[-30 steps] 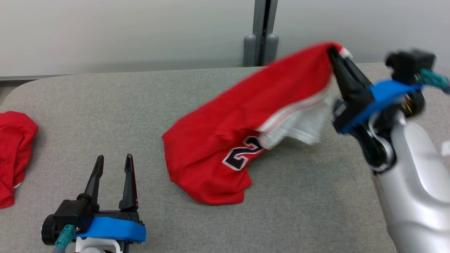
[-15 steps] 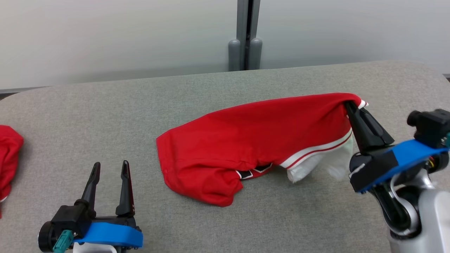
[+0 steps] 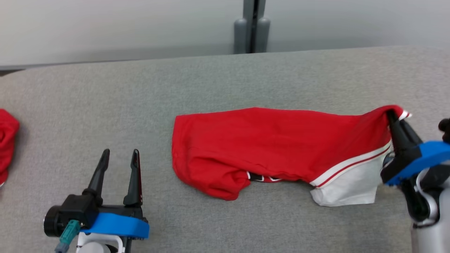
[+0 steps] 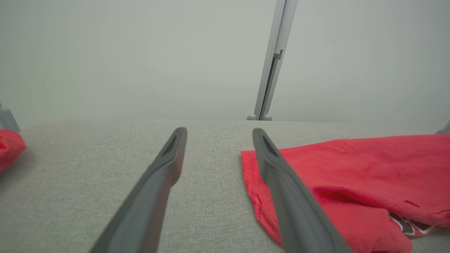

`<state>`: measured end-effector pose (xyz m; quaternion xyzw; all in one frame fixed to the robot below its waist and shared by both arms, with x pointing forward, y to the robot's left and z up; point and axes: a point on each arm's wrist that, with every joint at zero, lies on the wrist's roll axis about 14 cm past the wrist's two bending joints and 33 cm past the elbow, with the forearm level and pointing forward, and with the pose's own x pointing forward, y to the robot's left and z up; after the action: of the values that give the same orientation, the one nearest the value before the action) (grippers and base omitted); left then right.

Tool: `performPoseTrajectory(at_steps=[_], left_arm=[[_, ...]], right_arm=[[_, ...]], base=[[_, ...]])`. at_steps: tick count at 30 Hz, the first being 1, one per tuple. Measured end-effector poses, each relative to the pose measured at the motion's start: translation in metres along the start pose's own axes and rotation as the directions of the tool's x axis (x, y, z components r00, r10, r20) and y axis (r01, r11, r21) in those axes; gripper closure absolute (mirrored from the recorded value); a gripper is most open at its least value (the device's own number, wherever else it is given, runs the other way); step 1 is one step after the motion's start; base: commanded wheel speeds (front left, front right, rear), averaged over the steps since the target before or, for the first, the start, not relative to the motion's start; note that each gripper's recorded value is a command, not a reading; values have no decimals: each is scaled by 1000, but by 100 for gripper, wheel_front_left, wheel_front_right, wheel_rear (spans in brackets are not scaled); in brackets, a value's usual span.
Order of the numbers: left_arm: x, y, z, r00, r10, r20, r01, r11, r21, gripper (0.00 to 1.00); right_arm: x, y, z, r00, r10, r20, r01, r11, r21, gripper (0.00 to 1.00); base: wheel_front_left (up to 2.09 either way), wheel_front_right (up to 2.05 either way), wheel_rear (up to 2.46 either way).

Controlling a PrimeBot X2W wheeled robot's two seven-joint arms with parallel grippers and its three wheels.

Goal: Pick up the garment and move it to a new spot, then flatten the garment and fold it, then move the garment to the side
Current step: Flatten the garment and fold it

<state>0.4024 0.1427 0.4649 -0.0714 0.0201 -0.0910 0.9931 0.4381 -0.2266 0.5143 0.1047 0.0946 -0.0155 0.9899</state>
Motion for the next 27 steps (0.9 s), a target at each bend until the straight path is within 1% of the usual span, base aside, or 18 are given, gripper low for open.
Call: performPoseTrajectory(at_steps=[3, 7, 8, 9, 10, 13, 16, 22, 27], left_arm=[[3, 9, -2, 1000, 12, -8, -12, 1000, 14, 0], [4, 19, -7, 999, 35, -22, -35, 999, 22, 0], [3, 22, -8, 999, 44, -26, -43, 999, 24, 0], [3, 25, -9, 998, 52, -29, -52, 998, 26, 0], [1, 28, -9, 998, 62, -32, -61, 998, 27, 0], [-5, 36, -10, 995, 88, -38, -87, 996, 29, 0], [-10, 37, -5, 995, 98, -26, -98, 995, 22, 0], [-26, 35, -3, 993, 116, -22, -116, 993, 7, 0], [-28, 28, 3, 994, 106, -2, -106, 994, 3, 0]], right_arm=[[30, -8, -12, 1000, -18, -14, 18, 1000, -1, 100], [70, 11, -13, 999, 30, 15, -30, 999, -13, 100], [78, 16, -15, 999, 42, 17, -42, 999, -18, 68], [84, 19, -18, 999, 52, 15, -52, 998, -26, 2], [90, 22, -24, 998, 59, -2, -59, 998, -30, 0], [97, 33, -36, 996, 89, -27, -91, 994, -55, 0], [92, 30, -34, 996, 90, -26, -92, 992, -91, 0], [52, 16, -41, 997, 74, -31, -78, 985, -154, 0], [12, 11, -27, 997, 61, 55, -51, 983, -178, 0]], base=[[0, 0, 0], [0, 0, 0], [0, 0, 0], [0, 0, 0], [0, 0, 0], [0, 0, 0], [0, 0, 0], [0, 0, 0], [0, 0, 0]])
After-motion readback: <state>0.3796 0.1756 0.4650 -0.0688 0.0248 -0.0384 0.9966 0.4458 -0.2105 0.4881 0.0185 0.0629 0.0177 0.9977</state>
